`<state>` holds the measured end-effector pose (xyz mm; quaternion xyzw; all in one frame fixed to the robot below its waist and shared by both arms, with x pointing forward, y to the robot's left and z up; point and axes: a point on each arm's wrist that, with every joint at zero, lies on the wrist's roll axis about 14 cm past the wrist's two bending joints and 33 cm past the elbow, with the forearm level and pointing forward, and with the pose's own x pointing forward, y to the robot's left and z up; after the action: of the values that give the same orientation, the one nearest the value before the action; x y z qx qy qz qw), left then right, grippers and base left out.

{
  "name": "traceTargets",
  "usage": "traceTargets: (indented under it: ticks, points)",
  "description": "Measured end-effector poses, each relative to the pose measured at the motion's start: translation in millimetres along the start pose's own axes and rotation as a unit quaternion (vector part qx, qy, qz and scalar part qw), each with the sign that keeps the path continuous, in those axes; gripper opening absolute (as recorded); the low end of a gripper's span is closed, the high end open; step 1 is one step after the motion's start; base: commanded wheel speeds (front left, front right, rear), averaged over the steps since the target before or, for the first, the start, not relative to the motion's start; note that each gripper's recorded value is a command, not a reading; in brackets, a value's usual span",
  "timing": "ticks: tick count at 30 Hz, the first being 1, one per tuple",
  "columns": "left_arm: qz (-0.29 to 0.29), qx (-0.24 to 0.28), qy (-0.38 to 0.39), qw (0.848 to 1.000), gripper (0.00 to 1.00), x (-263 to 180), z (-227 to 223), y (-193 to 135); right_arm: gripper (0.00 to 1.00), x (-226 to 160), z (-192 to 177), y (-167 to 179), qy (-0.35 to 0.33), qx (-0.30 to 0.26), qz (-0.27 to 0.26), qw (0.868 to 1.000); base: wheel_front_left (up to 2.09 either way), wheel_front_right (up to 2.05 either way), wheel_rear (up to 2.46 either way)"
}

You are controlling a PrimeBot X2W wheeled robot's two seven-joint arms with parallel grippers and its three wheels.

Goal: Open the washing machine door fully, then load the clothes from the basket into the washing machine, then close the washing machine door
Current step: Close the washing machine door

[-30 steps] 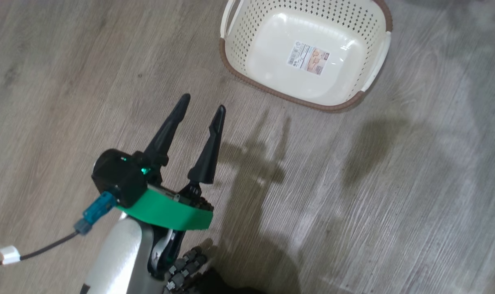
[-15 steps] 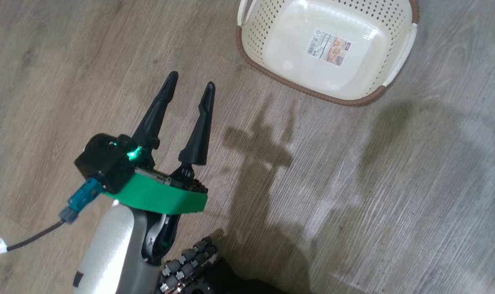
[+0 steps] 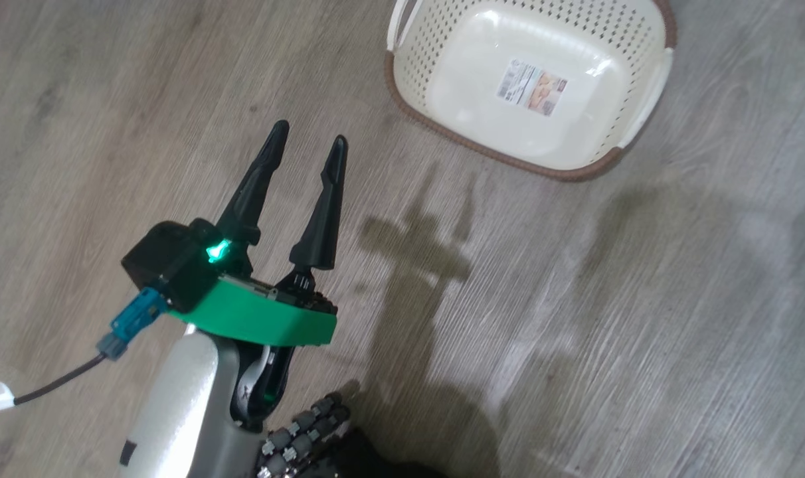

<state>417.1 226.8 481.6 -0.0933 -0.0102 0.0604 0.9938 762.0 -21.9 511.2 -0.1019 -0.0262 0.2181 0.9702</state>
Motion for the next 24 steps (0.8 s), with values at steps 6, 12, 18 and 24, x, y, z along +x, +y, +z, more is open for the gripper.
traceTargets:
  ticks: [6, 12, 18, 24]
  points:
    - [-0.009, 0.0, -0.02, 1.0, 1.0, -1, 14, -6, 0.0, -21, 15, 10, -0.016, 0.004, 0.009, 1.0, 0.0, 0.0, 0.0]
    - [-0.03, -0.002, -0.043, 0.999, 1.0, -5, 30, -17, 0.0, -66, 9, 39, -0.006, 0.014, 0.041, 0.999, 0.0, 0.0, 0.0]
    - [-0.054, -0.011, -0.062, 0.997, 1.0, -15, 42, -33, 0.0, -122, 51, 34, -0.058, 0.039, 0.036, 0.997, 0.0, 0.0, 0.0]
    - [-0.066, -0.027, -0.074, 0.995, 1.0, -25, 50, -42, 0.0, -184, 61, 23, -0.08, 0.062, 0.004, 0.995, 0.0, 0.0, 0.0]
